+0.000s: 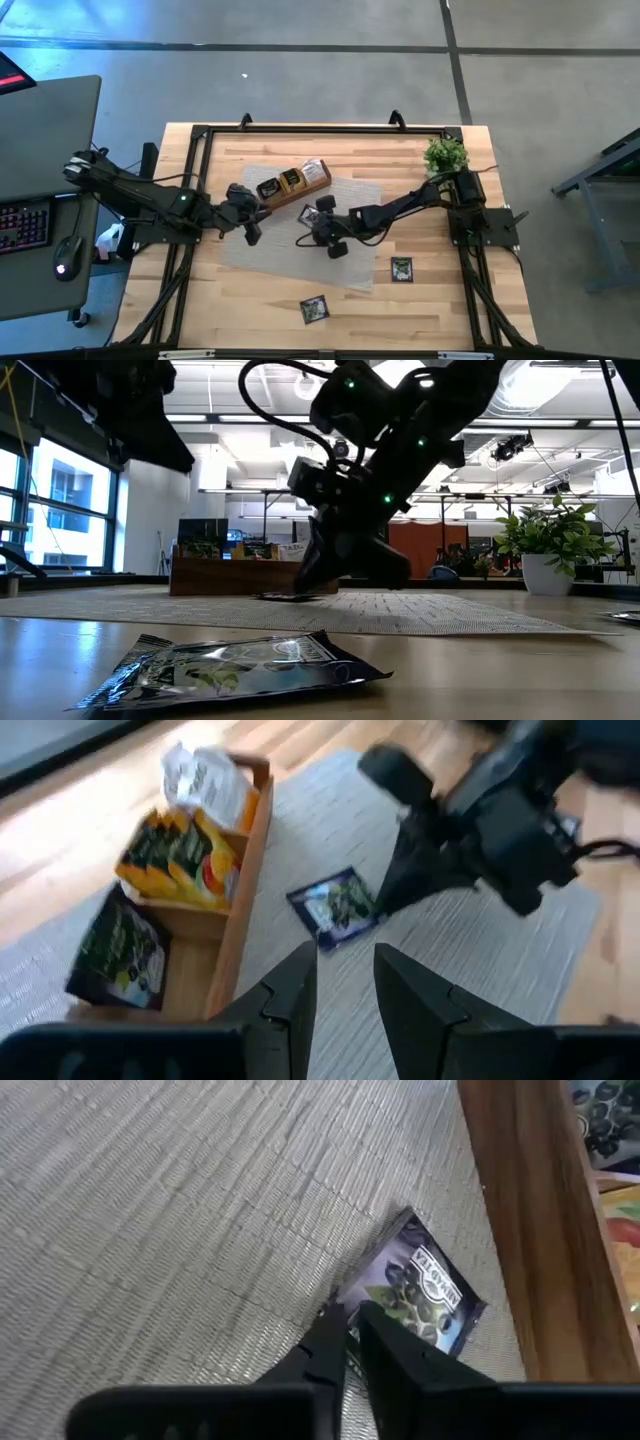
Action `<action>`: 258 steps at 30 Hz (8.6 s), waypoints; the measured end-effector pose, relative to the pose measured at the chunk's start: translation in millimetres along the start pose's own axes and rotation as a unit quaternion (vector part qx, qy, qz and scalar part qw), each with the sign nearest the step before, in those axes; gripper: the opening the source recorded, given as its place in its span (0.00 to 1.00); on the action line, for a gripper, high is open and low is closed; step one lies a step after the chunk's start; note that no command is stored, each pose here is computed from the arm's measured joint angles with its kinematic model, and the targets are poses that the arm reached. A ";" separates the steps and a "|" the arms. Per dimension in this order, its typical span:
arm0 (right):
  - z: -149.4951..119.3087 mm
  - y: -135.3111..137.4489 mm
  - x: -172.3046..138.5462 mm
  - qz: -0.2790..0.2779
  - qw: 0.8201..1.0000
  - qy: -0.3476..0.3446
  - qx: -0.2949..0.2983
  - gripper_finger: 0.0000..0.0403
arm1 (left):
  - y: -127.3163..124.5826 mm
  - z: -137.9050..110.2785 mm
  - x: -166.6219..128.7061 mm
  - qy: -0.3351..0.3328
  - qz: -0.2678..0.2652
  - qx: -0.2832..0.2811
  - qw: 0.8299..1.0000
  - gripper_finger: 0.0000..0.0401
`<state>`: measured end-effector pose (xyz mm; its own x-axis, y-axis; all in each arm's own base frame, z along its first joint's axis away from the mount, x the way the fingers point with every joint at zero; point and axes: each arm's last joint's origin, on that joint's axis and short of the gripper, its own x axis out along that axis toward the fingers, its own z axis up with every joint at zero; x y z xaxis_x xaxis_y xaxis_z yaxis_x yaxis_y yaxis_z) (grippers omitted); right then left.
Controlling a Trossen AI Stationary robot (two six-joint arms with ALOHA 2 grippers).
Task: Pick & Place Tea
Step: Put the purple tea bag into the left section of the wooden organizer
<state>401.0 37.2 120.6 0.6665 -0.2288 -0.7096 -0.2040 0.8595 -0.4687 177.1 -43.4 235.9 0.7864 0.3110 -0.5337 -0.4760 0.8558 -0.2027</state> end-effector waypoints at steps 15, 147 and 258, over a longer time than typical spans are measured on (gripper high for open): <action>-11.1 -2.3 -1.2 0.003 0.997 0.060 -0.038 0.39 | -15.6 -17.3 70.3 0.046 0.030 -0.160 0.986 0.25; 24.8 -119.9 -93.3 -0.055 0.974 -0.090 0.201 0.00 | 15.1 26.1 34.6 -0.081 0.139 0.150 0.976 0.26; -7.6 9.6 -148.5 0.111 0.969 -0.032 0.218 0.29 | -11.4 28.9 54.9 0.068 -0.034 0.099 0.992 0.17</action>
<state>294.6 75.9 217.6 0.6866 0.0006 -0.7270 -0.0347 0.9989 -0.0320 237.2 -24.1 232.6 0.7467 0.2033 -0.6333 -0.3267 0.9415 -0.0829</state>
